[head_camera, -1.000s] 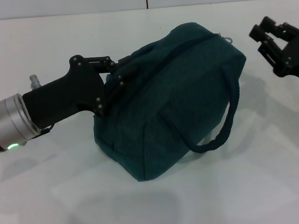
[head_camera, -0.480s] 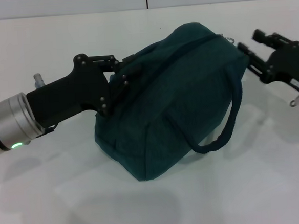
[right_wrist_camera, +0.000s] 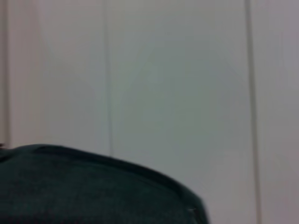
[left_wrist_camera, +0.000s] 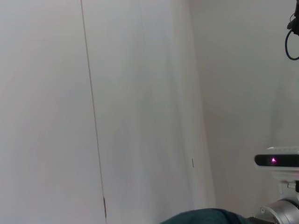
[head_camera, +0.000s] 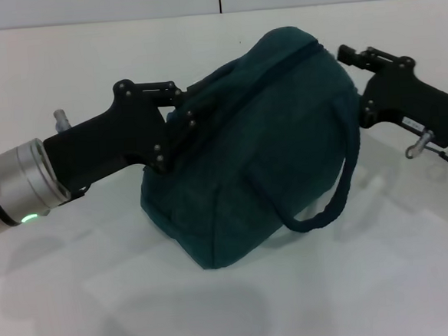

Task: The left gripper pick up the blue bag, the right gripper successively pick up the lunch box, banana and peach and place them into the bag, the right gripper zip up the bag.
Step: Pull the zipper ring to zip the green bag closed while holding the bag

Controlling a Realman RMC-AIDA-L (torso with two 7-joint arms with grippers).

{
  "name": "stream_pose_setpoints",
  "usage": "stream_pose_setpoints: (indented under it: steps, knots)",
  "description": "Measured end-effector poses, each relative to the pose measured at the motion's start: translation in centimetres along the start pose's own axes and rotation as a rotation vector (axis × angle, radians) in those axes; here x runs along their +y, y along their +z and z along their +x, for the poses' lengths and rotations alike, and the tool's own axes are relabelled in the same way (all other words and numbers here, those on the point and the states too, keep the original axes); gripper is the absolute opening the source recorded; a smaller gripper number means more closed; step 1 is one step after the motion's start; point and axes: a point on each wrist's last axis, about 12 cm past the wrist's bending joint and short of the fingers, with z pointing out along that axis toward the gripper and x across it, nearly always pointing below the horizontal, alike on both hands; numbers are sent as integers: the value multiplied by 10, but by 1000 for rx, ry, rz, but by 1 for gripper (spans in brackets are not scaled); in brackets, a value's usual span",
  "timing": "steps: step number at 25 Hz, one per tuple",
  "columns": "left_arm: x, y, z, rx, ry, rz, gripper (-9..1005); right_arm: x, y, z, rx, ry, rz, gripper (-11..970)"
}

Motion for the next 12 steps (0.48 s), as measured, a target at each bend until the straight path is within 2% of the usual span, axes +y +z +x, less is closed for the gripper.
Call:
stream_pose_setpoints:
  steps: [5,12]
  knots:
    - [-1,1,0,-3,6,-1,106,3,9,-4,0,-22,-39,480]
    - [-1,1,0,-4,5,-4,106,7,11,-4,1,-38,-67,393]
